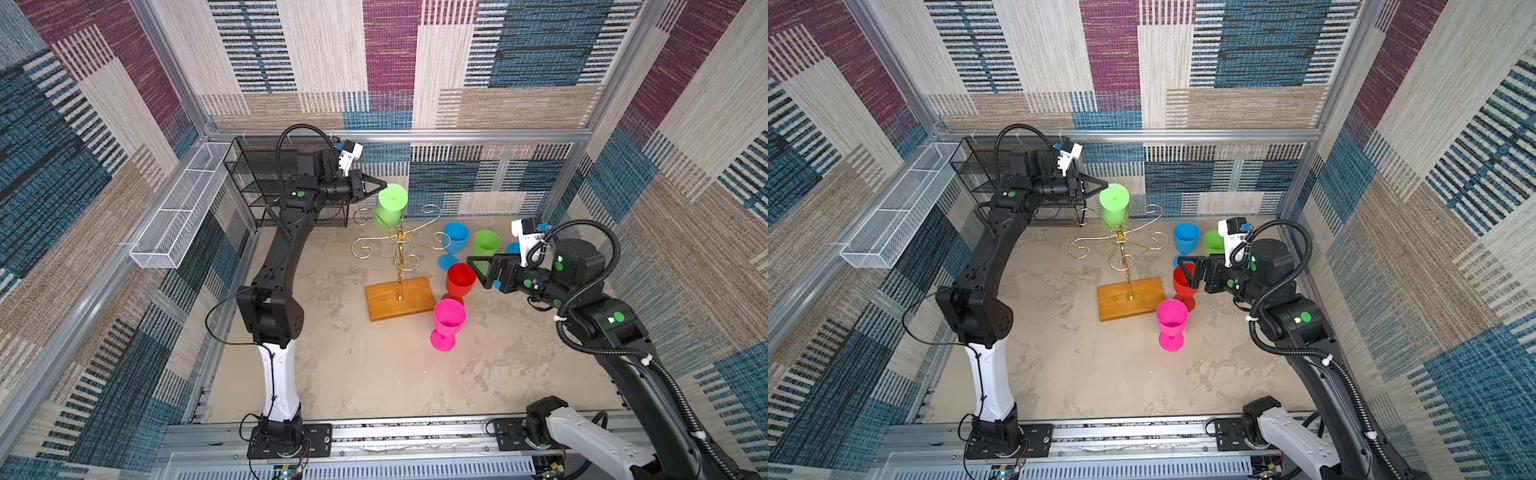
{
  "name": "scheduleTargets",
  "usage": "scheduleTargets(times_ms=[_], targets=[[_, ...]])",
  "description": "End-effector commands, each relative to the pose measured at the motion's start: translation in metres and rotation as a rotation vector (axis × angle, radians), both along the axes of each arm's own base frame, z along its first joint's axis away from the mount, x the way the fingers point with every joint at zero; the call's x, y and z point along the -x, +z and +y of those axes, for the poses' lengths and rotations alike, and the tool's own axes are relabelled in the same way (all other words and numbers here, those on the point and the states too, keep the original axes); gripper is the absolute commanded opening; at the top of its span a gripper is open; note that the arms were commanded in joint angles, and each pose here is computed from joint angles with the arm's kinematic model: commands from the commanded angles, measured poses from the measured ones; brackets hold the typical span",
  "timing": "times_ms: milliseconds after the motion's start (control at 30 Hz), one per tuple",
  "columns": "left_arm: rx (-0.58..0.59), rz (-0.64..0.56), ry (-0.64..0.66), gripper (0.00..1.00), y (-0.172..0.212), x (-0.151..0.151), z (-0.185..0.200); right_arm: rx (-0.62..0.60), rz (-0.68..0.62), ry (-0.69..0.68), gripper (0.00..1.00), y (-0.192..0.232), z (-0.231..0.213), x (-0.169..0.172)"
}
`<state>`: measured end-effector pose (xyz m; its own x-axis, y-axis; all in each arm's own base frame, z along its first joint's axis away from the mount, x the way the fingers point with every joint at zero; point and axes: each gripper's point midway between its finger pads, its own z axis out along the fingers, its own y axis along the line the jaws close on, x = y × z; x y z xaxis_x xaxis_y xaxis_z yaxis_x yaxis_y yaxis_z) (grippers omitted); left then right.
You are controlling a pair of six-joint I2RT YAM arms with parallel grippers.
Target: Take the wine glass off the wine glass rack
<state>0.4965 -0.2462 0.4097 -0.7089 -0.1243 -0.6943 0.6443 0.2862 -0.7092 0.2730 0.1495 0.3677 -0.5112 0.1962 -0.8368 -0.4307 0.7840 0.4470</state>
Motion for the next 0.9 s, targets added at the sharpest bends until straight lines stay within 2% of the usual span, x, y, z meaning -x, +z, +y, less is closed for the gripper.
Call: scheduleTargets(times_ms=[0, 867], targets=[[0.041, -0.04, -0.021, 0.0, 0.016, 0.0, -0.003, -0.005, -0.018, -0.006, 0.99, 0.004, -0.001, -0.001], [0.039, -0.032, -0.068, 0.0, 0.01, 0.006, -0.018, -0.007, -0.014, -0.008, 0.99, 0.004, -0.001, -0.001]])
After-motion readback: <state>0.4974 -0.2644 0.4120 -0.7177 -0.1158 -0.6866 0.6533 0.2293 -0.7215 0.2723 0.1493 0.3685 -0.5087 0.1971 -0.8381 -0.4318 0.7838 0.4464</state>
